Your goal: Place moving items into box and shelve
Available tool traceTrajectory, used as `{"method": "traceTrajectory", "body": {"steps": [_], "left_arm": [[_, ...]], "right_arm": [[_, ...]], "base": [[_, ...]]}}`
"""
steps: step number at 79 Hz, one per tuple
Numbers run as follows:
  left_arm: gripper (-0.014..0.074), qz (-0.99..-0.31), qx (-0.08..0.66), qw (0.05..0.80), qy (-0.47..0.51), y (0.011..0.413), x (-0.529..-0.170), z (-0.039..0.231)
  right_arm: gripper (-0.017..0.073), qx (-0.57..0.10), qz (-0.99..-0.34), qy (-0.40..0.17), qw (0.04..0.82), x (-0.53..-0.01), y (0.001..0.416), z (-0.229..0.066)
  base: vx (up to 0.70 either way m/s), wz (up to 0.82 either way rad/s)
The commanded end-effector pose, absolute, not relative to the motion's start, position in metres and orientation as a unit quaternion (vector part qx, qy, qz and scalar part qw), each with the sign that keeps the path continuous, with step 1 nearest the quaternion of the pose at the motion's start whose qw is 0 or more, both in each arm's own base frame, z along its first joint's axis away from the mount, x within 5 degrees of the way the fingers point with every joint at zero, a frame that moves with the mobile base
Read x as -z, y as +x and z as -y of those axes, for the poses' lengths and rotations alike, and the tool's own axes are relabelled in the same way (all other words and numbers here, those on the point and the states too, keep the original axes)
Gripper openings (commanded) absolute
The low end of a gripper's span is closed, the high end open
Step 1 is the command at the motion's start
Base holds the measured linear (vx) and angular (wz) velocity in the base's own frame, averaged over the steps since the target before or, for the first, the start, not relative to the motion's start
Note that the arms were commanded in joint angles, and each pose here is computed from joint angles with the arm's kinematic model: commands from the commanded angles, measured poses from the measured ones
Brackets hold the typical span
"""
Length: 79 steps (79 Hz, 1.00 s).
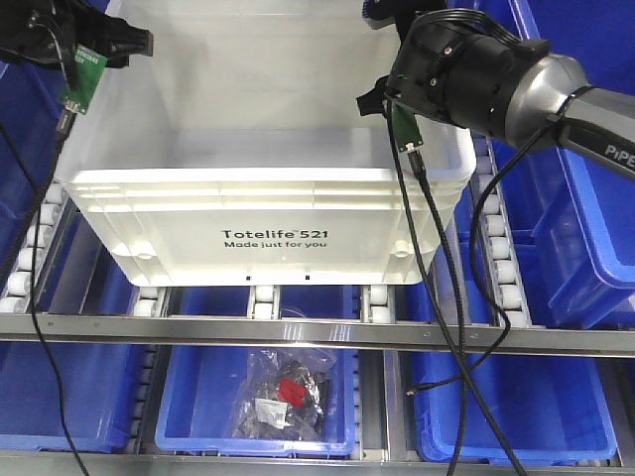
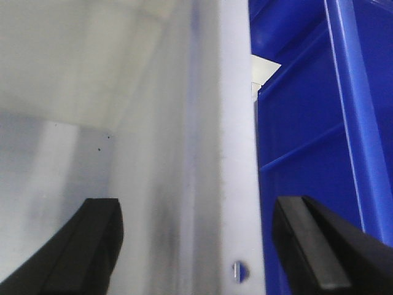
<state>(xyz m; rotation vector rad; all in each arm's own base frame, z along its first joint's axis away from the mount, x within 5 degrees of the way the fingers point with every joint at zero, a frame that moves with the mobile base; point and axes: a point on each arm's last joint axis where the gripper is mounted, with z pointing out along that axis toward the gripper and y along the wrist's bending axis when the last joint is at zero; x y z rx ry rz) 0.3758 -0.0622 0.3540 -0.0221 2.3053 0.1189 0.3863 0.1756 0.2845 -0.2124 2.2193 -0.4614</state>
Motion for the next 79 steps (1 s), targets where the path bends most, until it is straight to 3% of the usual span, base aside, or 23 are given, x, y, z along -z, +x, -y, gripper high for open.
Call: {"method": "traceTrajectory", "body": {"steps": [1, 22, 44, 59, 79], "left_arm": [[0.0551, -0.884, -0.034, 0.466, -0.004, 0.369, -0.385, 0.064], [0.0551, -0.886, -0.036, 0.462, -0.01, 0.361, -0.392, 0.062], [0.0551, -0.893, -0.044, 0.448, -0.02, 0.349, -0.399, 0.057], [0.0551, -0.913, -0.034, 0.405, -0.044, 0.332, -0.401, 0.054], [0.0551, -0.91, -0.016, 0.411, -0.053, 0.317, -0.415, 0.053]], "right_arm": [[0.0559, 0.167, -0.878, -0.054, 0.445, -0.301, 0.385, -0.172], [0.0557, 0.12, -0.866, -0.023, 0.485, -0.346, 0.365, -0.162], [0.0557, 0.044, -0.885, -0.05, 0.462, -0.371, 0.34, -0.162], [0.0557, 0.092, -0.913, -0.051, 0.395, -0.363, 0.33, -0.153], [0.0557, 0.08, -0.922, -0.064, 0.375, -0.363, 0.325, -0.153]], "base": [[0.0, 0.0], [0.0, 0.0], [0.0, 0.0], [0.0, 0.0], [0.0, 0.0]]}}
